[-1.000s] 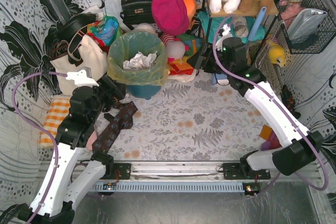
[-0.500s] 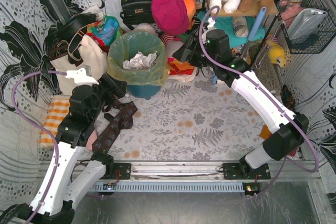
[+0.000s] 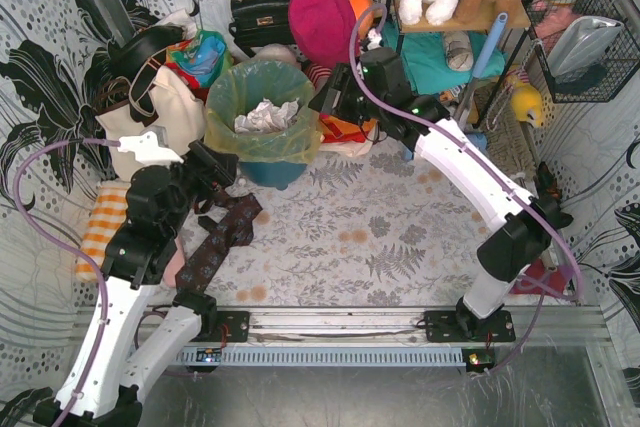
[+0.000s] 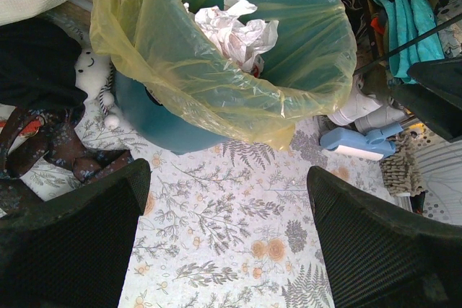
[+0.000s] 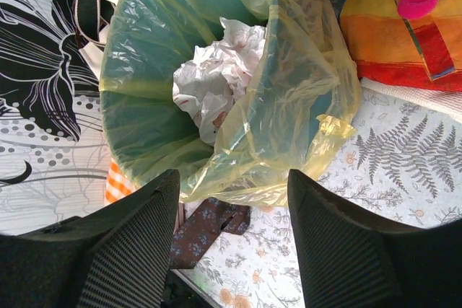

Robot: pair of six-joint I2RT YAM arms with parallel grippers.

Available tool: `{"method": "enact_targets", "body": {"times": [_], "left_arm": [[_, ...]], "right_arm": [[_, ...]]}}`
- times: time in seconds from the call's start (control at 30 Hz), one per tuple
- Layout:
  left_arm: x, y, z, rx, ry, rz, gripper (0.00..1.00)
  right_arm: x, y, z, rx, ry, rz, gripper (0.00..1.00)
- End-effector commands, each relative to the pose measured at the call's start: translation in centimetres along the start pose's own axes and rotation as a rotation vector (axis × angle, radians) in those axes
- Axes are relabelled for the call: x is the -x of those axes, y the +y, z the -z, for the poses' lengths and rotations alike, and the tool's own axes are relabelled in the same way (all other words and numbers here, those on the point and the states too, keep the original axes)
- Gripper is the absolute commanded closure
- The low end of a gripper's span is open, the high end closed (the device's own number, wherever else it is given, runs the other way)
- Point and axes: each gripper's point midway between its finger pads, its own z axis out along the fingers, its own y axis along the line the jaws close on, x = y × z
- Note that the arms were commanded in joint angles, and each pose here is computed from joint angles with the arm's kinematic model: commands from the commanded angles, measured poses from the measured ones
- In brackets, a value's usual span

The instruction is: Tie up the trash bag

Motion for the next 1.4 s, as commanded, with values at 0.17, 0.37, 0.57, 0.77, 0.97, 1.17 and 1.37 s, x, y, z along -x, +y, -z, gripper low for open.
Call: {"method": "enact_targets", "body": {"times": [0.17,0.37,0.57,0.77,0.97,1.17,1.37], "left_arm": [[2.3,-0.6,1.5,-0.006,-0.064,-0.027,0.02],[2.4,-0.2,2.0,0.005,-0.077,-0.029,0.02],[2.3,0.0,2.3,0.01,-0.079,-0.026,0.02],[2.5,0.3,2.7,0.019,-0.088,-0.033,0.02],[2.4,0.6,2.8,0.033,-0.092,-0.044,0.02],[4.9,0.3,1.8,0.091,-0.132,-0.075,0.02],[7.3,-1.3,-2.5,0.169,-0.061,-0.179,0.02]], "right_arm": [[-0.4,1.1,-2.1,-0.006,0.033,-0.016,0.4],[-1.0,0.7,-3.8,-0.023,0.053,-0.016,0.43],[-1.3,0.2,-5.8,-0.052,0.082,-0.001,0.46],[-1.6,-0.7,-7.2,-0.092,0.093,0.01,0.49],[-1.7,-1.3,-8.1,-0.12,0.097,0.011,0.55],[-1.6,-1.4,-8.1,-0.125,0.095,0.009,0.61],[-1.5,-1.2,-7.9,-0.125,0.093,0.007,0.61]]}}
